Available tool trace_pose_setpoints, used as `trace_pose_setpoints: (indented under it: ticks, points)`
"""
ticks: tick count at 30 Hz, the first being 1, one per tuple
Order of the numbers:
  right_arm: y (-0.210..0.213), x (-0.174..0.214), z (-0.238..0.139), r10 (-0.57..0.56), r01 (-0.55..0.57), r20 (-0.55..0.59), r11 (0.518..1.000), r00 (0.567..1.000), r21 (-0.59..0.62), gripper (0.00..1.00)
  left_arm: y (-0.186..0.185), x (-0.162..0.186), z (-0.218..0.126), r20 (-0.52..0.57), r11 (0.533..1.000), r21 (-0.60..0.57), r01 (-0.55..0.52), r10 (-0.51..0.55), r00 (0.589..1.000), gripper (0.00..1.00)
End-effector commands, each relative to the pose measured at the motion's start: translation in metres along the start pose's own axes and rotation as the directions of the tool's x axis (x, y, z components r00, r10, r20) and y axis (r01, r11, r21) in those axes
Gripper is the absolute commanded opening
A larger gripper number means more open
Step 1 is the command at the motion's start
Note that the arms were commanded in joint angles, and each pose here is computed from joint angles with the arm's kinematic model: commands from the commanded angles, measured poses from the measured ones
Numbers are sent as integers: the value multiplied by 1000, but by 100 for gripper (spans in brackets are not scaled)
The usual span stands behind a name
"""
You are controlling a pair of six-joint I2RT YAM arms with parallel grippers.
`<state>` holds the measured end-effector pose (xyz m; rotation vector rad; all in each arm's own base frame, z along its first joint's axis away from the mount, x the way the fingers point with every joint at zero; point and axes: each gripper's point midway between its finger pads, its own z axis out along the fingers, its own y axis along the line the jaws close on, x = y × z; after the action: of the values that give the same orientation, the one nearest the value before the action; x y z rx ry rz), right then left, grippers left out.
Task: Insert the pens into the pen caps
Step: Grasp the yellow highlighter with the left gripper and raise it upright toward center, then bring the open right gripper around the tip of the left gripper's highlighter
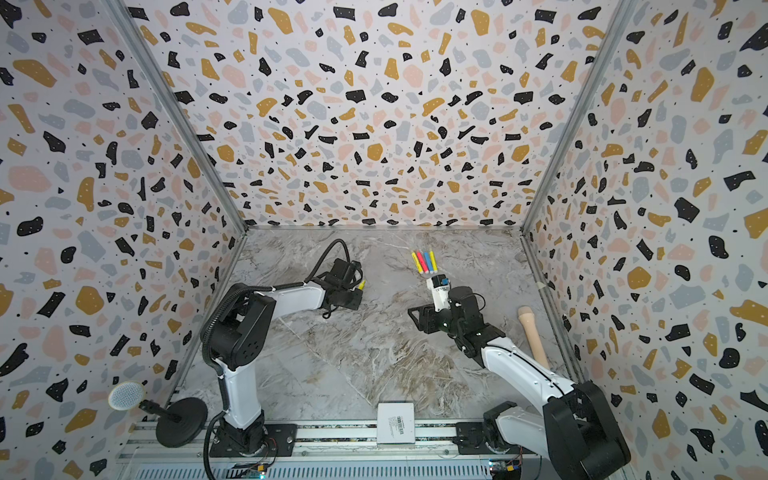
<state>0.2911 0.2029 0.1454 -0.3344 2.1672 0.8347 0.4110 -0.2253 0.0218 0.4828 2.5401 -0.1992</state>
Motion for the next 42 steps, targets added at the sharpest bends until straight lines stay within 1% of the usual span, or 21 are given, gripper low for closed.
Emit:
trace_pose_setpoints:
  ticks: [1,5,8,9,10,11,13,16,18,21,24,27,32,37,42]
  points:
    - [-11,-5,-9,25,-26,22,998,999,54,59,-15,13,-7,-7,998,65,-22,23,1000,9]
    - [-19,-6,-12,46,-48,30,996,999,71,59,-30,11,-28,67,985,172,20,-32,997,5]
    - [-15,-6,-13,47,-48,28,998,998,35,59,-43,16,-46,136,966,254,43,-80,988,4]
    - [-8,-6,-13,33,-33,28,999,999,-11,59,-48,17,-54,162,959,280,40,-88,983,3]
    - [5,-6,-14,16,-13,30,996,999,-88,59,-51,18,-62,189,954,298,37,-97,977,3]
    - [18,-6,-15,6,0,35,986,999,-167,60,-55,20,-68,211,948,316,31,-102,972,3]
    - [41,-3,-18,16,-4,36,949,999,-316,65,-74,19,-95,319,920,392,-18,-117,941,3]
    - [60,0,-19,39,-26,20,896,999,-442,66,-101,26,-130,417,876,477,-69,-157,895,3]
    - [67,2,-18,42,-29,16,878,999,-478,66,-115,31,-148,448,848,524,-79,-195,873,3]
    - [78,2,-16,36,-20,23,858,999,-514,66,-131,39,-172,479,806,585,-90,-254,841,3]
    - [92,2,-14,33,-14,23,829,999,-559,66,-145,49,-187,492,782,614,-105,-275,826,2]
    - [103,4,-8,32,-20,9,811,999,-584,66,-153,55,-198,496,764,636,-114,-291,818,3]
    - [115,9,2,29,-27,-7,804,1000,-594,65,-154,60,-207,507,757,642,-120,-302,807,2]
    - [125,9,3,30,-31,-12,783,999,-621,58,-154,63,-210,509,752,647,-128,-300,807,2]
    - [131,8,6,32,-35,-16,773,999,-633,54,-156,67,-213,512,742,655,-142,-297,806,2]
